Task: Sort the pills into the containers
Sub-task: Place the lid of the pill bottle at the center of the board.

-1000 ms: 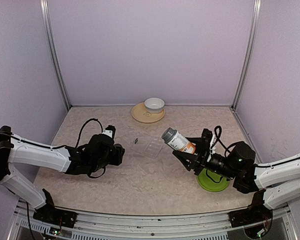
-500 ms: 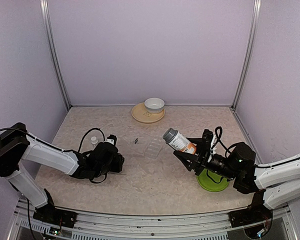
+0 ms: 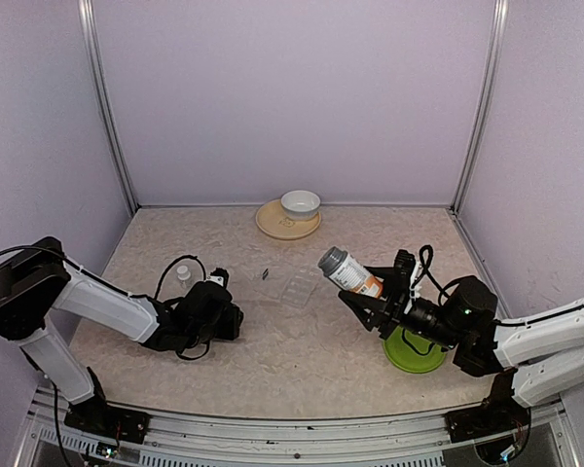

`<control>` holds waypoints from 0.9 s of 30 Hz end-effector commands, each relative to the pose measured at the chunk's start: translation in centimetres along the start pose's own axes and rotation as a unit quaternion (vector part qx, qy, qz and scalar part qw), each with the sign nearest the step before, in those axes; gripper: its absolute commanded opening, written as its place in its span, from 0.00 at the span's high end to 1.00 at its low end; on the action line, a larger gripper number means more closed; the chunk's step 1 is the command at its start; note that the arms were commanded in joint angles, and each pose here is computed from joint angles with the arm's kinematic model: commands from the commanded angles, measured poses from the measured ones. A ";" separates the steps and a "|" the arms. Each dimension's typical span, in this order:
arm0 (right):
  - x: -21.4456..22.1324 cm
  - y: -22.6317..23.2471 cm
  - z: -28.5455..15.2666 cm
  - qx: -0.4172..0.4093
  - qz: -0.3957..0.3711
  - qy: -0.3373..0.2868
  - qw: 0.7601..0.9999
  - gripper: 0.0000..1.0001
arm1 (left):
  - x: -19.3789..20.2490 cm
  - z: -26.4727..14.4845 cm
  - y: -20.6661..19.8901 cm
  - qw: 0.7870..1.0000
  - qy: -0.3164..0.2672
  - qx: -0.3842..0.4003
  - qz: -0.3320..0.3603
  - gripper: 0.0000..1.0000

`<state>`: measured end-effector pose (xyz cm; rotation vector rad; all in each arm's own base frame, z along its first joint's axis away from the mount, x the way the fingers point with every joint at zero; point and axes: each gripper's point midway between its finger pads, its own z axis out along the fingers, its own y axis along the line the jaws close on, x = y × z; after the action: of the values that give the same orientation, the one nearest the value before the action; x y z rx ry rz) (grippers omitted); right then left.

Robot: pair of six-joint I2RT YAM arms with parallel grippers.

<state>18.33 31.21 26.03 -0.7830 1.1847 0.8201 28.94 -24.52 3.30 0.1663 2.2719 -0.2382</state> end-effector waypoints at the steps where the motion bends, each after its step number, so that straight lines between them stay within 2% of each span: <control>1: -0.3 -0.5 -0.2 0.009 0.004 -0.012 1.000 0.93 | 0.5 0.5 0.2 1.000 0.003 0.002 -0.008 0.60; 12: 0.0 -0.7 -0.1 0.010 0.007 -0.009 1.000 0.93 | 1.5 1.0 0.3 1.000 0.019 0.000 -0.005 0.54; 17: 0.4 -0.9 -0.1 0.012 0.007 -0.005 1.000 0.93 | 1.2 0.9 0.2 1.000 0.016 0.003 -0.007 0.45; 27: 2.0 -2.1 -0.3 0.027 0.010 0.008 1.000 0.92 | -0.4 -0.2 -0.4 1.000 0.002 0.018 -0.017 0.22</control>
<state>19.84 30.76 24.23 -0.7634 1.2377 0.7945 28.83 -24.82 2.61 0.1640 2.2912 -0.2639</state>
